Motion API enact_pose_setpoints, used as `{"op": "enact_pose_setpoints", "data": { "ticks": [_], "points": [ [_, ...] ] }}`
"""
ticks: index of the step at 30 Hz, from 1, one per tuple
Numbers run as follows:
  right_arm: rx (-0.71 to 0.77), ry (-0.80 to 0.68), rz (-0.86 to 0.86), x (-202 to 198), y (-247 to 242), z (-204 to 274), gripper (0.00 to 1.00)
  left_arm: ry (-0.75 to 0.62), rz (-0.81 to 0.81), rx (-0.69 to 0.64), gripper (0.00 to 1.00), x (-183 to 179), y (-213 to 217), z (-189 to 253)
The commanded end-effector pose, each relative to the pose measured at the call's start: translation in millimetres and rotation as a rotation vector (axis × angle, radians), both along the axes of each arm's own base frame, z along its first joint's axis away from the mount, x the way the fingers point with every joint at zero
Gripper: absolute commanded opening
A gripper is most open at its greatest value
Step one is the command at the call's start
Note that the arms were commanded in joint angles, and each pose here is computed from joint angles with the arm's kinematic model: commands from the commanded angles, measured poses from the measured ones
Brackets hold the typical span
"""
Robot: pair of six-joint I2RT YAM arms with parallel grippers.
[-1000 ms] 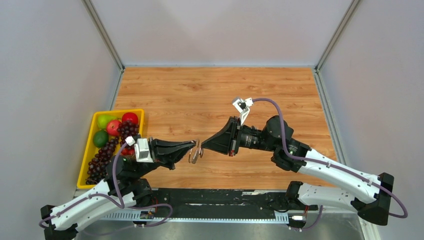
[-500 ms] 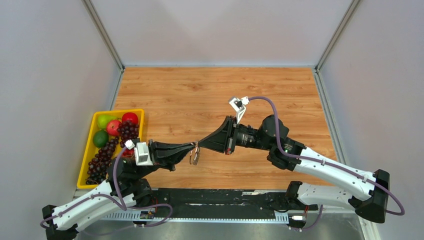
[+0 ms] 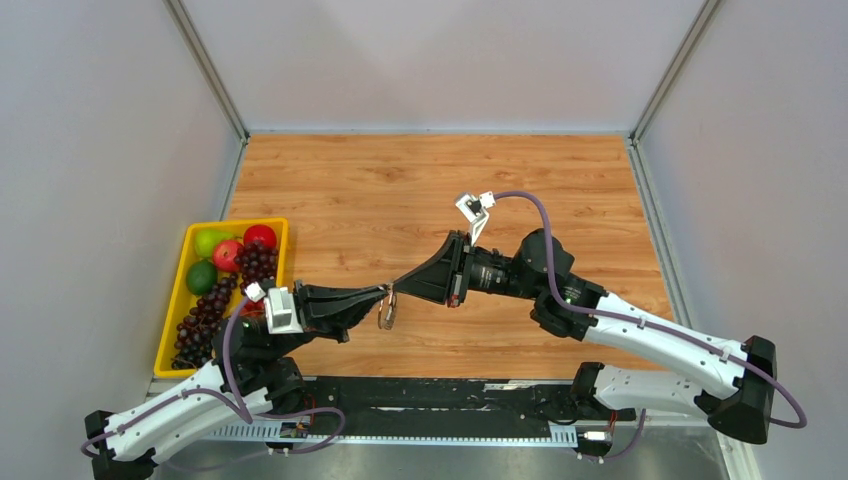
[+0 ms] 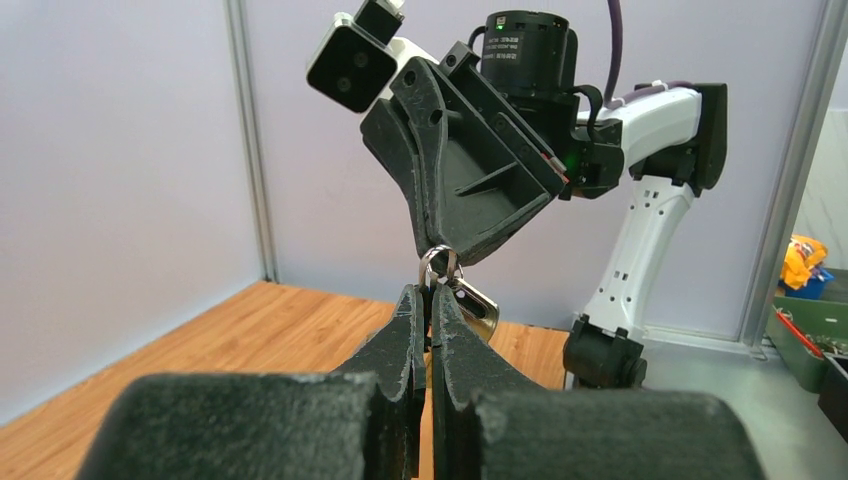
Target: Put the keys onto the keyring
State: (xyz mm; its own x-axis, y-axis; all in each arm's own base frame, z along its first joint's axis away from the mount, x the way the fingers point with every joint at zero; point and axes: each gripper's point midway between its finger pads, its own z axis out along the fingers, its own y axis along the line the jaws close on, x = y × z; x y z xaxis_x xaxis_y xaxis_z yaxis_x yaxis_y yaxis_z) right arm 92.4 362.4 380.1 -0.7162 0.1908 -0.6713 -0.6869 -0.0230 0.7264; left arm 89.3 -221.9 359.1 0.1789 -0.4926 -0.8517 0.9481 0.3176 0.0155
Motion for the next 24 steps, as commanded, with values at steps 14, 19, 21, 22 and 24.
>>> {"op": "enact_pose_setpoints", "data": {
  "ticks": [14, 19, 21, 22, 24],
  "points": [
    [0.066, -0.002, 0.019, -4.2, 1.8, 16.9, 0.00, -0.047, -0.004, -0.035, 0.00, -4.0, 2.2, 10.9],
    [0.069, -0.009, 0.009, -4.2, -1.8, 20.6, 0.00, -0.046, 0.001, -0.033, 0.00, -3.3, 2.7, 11.0],
    [0.070, -0.010, 0.009, -4.8, -2.5, 21.6, 0.00, -0.046, 0.004, -0.033, 0.00, -3.0, 3.2, 11.4],
    [0.068, -0.009, 0.008, -4.7, -2.8, 20.9, 0.00, -0.046, 0.005, -0.033, 0.00, -2.8, 3.3, 11.4],
    [0.069, -0.008, 0.008, -5.1, -3.8, 21.1, 0.00, -0.048, 0.008, -0.034, 0.00, -2.7, 3.9, 11.9]
  ]
}}
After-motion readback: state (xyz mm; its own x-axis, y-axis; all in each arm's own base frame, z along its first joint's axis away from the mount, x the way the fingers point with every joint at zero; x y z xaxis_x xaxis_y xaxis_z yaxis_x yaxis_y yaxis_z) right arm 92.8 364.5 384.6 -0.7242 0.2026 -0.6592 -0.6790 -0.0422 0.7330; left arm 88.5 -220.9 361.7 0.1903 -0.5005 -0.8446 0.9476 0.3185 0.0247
